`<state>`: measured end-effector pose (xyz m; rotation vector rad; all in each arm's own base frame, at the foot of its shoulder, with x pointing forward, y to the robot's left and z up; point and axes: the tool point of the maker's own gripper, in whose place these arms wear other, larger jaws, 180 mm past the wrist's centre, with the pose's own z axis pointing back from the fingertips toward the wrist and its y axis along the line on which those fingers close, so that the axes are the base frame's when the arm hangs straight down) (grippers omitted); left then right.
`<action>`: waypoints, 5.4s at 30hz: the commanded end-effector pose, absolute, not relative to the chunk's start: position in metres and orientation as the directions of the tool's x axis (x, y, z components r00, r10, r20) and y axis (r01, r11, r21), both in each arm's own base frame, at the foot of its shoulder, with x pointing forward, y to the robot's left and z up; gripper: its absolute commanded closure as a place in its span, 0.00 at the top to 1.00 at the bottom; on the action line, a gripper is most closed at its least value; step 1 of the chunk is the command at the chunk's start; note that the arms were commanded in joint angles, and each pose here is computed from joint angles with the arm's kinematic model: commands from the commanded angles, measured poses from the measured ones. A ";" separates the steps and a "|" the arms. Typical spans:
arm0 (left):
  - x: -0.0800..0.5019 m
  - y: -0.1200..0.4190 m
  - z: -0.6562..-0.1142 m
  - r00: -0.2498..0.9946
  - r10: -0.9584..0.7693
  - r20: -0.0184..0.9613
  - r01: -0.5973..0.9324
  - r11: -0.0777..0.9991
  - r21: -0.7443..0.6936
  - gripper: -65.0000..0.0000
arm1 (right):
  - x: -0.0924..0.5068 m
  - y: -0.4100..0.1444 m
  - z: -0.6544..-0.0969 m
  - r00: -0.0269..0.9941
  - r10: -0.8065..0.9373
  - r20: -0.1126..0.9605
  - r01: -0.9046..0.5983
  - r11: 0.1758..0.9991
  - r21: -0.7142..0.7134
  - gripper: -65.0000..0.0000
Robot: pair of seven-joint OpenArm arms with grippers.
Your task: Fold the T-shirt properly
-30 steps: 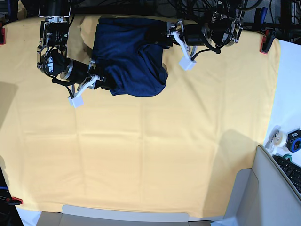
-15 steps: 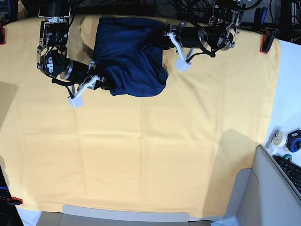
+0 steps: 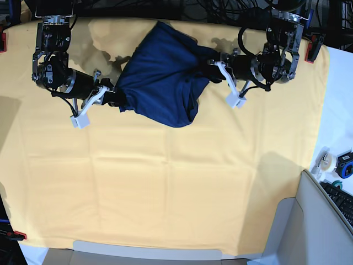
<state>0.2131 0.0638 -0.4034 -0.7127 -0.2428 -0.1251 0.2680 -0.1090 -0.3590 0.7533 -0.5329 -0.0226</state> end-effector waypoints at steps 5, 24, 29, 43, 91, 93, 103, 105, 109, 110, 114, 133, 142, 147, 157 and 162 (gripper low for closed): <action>0.243 0.079 -0.394 0.942 -0.069 0.328 0.251 0.795 -0.552 0.00 | 0.250 -0.110 -0.363 0.871 -0.223 0.438 -0.149 0.730 0.667 0.05; 0.277 0.006 -0.398 0.855 -0.375 0.359 0.508 0.746 -0.431 0.00 | 0.157 -0.122 -0.402 0.845 -0.483 0.231 0.178 0.661 0.729 0.05; 0.289 0.003 -0.389 0.837 -0.390 0.385 0.533 0.740 -0.411 0.00 | 0.143 -0.118 -0.407 0.839 -0.509 0.192 0.220 0.641 0.736 0.05; 0.317 0.003 -0.366 0.807 -0.391 0.443 0.561 0.741 -0.369 0.00 | 0.154 -0.121 -0.380 0.818 -0.500 0.284 0.157 0.669 0.727 0.05; 0.366 0.058 -0.351 0.800 -0.225 0.556 0.432 0.859 -0.275 0.39 | 0.187 -0.152 -0.372 0.786 -0.459 0.415 0.122 0.773 0.623 0.38; 0.366 0.058 -0.351 0.800 -0.225 0.556 0.432 0.860 -0.273 0.39 | 0.182 -0.166 -0.373 0.773 -0.478 0.417 0.155 0.780 0.606 0.38; 0.348 0.088 -0.303 0.701 -0.214 0.681 0.453 0.871 -0.192 0.23 | 0.193 -0.255 -0.344 0.661 -0.511 0.550 0.244 0.839 0.487 0.37; 0.334 0.097 -0.287 0.665 -0.188 0.723 0.442 0.879 -0.178 0.12 | 0.211 -0.250 -0.330 0.655 -0.465 0.596 0.178 0.861 0.477 0.37; 0.284 0.089 -0.308 0.722 -0.223 0.655 0.459 0.863 -0.212 0.00 | 0.247 -0.203 -0.299 0.644 -0.362 0.674 -0.014 0.875 0.484 0.18; 0.271 0.079 -0.316 0.733 -0.249 0.633 0.485 0.844 -0.228 0.00 | 0.256 -0.185 -0.295 0.648 -0.341 0.681 -0.068 0.865 0.498 0.08; 0.227 0.035 -0.341 0.744 -0.369 0.557 0.590 0.754 -0.290 0.00 | 0.273 -0.125 -0.292 0.687 -0.253 0.681 -0.229 0.815 0.533 0.00; 0.215 -0.024 -0.333 0.734 -0.326 0.595 0.621 0.676 -0.397 0.00 | 0.285 -0.038 -0.336 0.789 -0.113 0.604 -0.365 0.704 0.609 0.00; 0.202 -0.001 -0.364 0.842 -0.294 0.452 0.493 0.759 -0.425 0.00 | 0.307 -0.048 -0.345 0.803 -0.131 0.581 -0.330 0.715 0.617 0.00; 0.199 0.020 -0.375 0.887 -0.247 0.390 0.405 0.820 -0.404 0.00 | 0.322 -0.052 -0.339 0.786 -0.122 0.606 -0.340 0.734 0.588 0.00; 0.193 0.028 -0.381 0.905 -0.227 0.360 0.370 0.838 -0.401 0.00 | 0.348 -0.083 -0.350 0.757 0.029 0.653 -0.321 0.887 0.333 0.00; 0.194 0.038 -0.382 0.903 -0.234 0.361 0.371 0.848 -0.379 0.00 | 0.363 -0.119 -0.349 0.747 0.027 0.664 -0.219 0.953 0.208 0.00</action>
